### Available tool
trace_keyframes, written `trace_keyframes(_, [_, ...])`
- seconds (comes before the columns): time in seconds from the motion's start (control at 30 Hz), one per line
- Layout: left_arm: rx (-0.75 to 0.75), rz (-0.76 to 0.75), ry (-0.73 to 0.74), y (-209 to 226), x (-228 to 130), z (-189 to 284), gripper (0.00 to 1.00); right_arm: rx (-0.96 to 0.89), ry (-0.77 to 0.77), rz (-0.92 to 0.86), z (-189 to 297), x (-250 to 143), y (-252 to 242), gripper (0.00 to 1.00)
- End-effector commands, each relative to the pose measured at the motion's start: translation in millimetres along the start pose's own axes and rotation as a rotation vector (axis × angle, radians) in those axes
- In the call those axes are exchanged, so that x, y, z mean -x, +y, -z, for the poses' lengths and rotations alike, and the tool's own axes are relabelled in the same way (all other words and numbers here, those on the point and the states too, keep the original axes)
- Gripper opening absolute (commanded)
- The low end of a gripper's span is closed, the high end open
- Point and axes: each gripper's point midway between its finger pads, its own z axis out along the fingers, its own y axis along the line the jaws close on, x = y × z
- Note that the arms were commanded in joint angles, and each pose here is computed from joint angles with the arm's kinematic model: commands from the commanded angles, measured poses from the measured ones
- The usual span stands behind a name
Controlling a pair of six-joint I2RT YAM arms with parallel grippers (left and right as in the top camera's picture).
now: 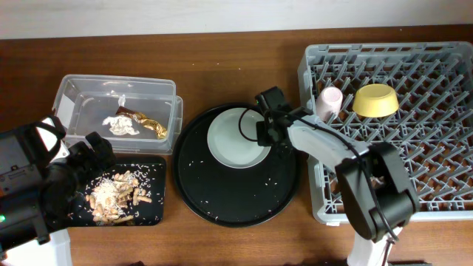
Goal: Sort waste into correct bins and load items into the dishwasher rack
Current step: 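Grasp the edge of the white plate with the right gripper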
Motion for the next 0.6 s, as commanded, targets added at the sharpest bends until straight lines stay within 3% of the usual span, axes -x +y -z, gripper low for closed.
trace_keyframes(0.0, [0.009,0.0,-0.014,2.0,3.1,2.8,0.99,-0.026,0.015,-0.006,-7.8,-6.1,-4.6,0.18])
trace_keyframes(0.17, [0.009,-0.001,-0.014,2.0,3.1,2.8,0.99,-0.028,0.022,-0.005,-7.8,-7.9,-5.3,0.13])
trace_keyframes(0.23, [0.009,-0.001,-0.014,2.0,3.1,2.8,0.99,-0.031,0.029,-0.004,-7.7,-9.7,-6.0,0.04])
trace_keyframes(0.37, [0.009,0.0,-0.014,2.0,3.1,2.8,0.99,-0.018,-0.008,0.0,4.7,4.5,-2.1,0.04])
trace_keyframes(0.57, [0.009,-0.001,-0.014,2.1,3.0,2.8,0.99,-0.017,-0.199,0.108,116.1,66.1,3.6,0.04])
